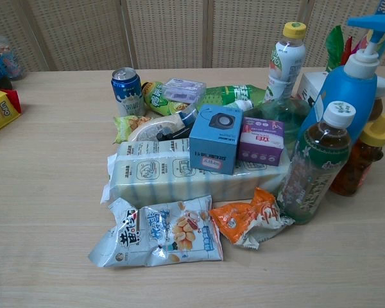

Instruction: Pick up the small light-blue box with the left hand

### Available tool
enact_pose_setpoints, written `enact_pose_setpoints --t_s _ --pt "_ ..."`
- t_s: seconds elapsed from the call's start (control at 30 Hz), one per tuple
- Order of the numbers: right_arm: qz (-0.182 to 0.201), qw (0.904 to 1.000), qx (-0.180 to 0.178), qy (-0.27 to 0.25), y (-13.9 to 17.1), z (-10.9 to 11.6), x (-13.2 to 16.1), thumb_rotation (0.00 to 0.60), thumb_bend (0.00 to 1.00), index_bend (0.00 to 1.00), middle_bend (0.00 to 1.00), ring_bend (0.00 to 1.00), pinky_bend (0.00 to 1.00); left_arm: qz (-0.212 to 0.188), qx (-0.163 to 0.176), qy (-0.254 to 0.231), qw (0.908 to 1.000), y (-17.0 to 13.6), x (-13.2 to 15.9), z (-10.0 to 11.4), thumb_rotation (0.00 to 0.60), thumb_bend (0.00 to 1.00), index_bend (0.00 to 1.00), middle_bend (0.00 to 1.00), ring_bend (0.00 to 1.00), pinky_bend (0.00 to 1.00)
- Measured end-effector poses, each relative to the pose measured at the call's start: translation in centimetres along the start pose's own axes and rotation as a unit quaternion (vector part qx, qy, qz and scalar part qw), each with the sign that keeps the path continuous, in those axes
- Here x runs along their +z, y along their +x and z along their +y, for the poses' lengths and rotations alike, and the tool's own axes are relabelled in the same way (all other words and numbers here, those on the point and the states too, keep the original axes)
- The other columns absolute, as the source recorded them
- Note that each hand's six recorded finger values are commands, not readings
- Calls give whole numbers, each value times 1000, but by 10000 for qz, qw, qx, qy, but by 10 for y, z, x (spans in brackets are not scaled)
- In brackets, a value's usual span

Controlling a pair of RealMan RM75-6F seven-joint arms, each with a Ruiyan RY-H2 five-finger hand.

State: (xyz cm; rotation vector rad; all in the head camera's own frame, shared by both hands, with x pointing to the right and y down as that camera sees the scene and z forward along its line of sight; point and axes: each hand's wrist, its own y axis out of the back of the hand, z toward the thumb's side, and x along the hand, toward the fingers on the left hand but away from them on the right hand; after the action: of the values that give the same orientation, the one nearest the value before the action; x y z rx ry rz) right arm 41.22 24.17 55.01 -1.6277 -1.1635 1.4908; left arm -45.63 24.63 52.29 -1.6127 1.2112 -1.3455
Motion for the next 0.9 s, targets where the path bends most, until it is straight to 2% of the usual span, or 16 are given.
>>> enact_pose_setpoints --t_s 0.17,0.37,0.53,0.73,0.9 --pt "-15 10000 6 8 1 0 0 497 35 0 0 0 0 -54 -76 -45 9999 3 3 -4 600 232 152 92 73 0" --pt "-27 10000 -22 -21 5 1 -1 492 35 0 0 0 0 -340 -204 79 9992 16 14 -7 600 233 142 83 67 0" --pt "-116 9999 -91 -36 10 5 -6 493 34 0 0 0 0 -671 -513 7 9964 33 30 -16 600 231 116 65 61 0" --pt "-196 9996 -178 -1 14 14 -11 492 35 0 0 0 0 -1214 -973 -137 9877 61 59 -32 600 232 20 13 9 0" --pt "-317 9993 -211 39 19 18 -16 493 35 0 0 0 0 -1670 -1324 -235 9767 89 91 -47 600 230 0 0 0 0"
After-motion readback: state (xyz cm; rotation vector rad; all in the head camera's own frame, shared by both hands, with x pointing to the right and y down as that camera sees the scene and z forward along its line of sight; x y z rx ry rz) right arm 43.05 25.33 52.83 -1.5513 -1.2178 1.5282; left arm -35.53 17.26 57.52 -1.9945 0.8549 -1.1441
